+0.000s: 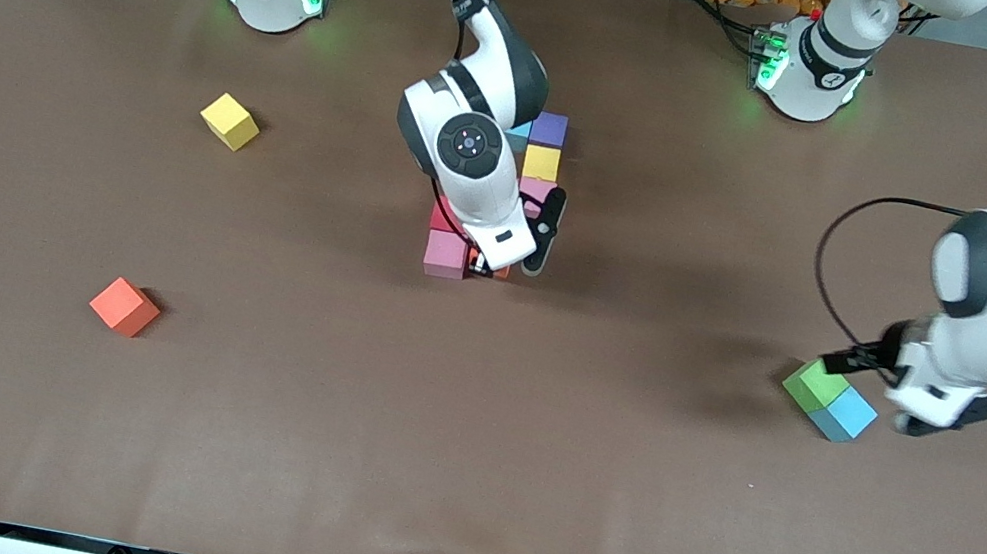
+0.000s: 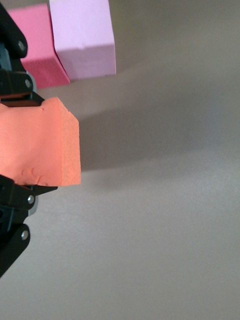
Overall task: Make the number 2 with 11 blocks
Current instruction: 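Carry the orange cube to the column with the right gripper while the left withdraws, then set the orange cube beside the light pink cube while the left grasps green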
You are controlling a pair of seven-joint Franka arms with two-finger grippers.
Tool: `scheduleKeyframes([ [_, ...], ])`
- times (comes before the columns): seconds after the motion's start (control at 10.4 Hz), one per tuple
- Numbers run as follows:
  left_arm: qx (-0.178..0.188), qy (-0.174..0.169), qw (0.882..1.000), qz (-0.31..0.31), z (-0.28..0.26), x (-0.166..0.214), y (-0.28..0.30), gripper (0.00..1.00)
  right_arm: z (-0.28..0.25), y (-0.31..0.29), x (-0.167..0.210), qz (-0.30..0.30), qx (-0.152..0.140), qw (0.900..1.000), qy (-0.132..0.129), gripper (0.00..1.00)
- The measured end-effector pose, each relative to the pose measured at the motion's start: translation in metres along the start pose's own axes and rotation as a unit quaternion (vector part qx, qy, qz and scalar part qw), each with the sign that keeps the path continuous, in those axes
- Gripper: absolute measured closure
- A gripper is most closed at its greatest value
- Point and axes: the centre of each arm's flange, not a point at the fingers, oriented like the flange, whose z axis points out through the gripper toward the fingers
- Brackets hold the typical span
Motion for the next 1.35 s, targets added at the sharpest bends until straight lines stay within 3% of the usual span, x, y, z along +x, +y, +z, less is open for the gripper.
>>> scheduleKeyframes([
  [0.19, 0.009, 0.008, 1.000, -0.016, 0.001, 0.011, -0.024, 0.00, 0.021, 0.002, -0.004, -0.013, -0.004, 1.000, -0.002, 0.44],
  [0.58, -0.004, 0.046, 0.994, -0.103, 0.019, 0.014, 0.002, 0.00, 0.038, 0.001, -0.013, -0.027, -0.005, 1.000, -0.007, 0.44],
  [0.77, 0.003, 0.054, 0.992, -0.117, 0.035, 0.009, 0.023, 0.00, 0.047, -0.001, -0.019, -0.027, -0.009, 1.000, -0.007, 0.44],
  [1.06, -0.004, 0.097, 0.988, -0.122, 0.065, 0.011, 0.018, 0.00, 0.052, -0.003, -0.022, -0.027, -0.011, 1.000, -0.006, 0.44],
  [1.35, -0.007, 0.089, 0.987, -0.132, 0.084, 0.002, 0.015, 0.00, 0.053, -0.005, -0.023, -0.028, -0.016, 0.999, -0.003, 0.44],
])
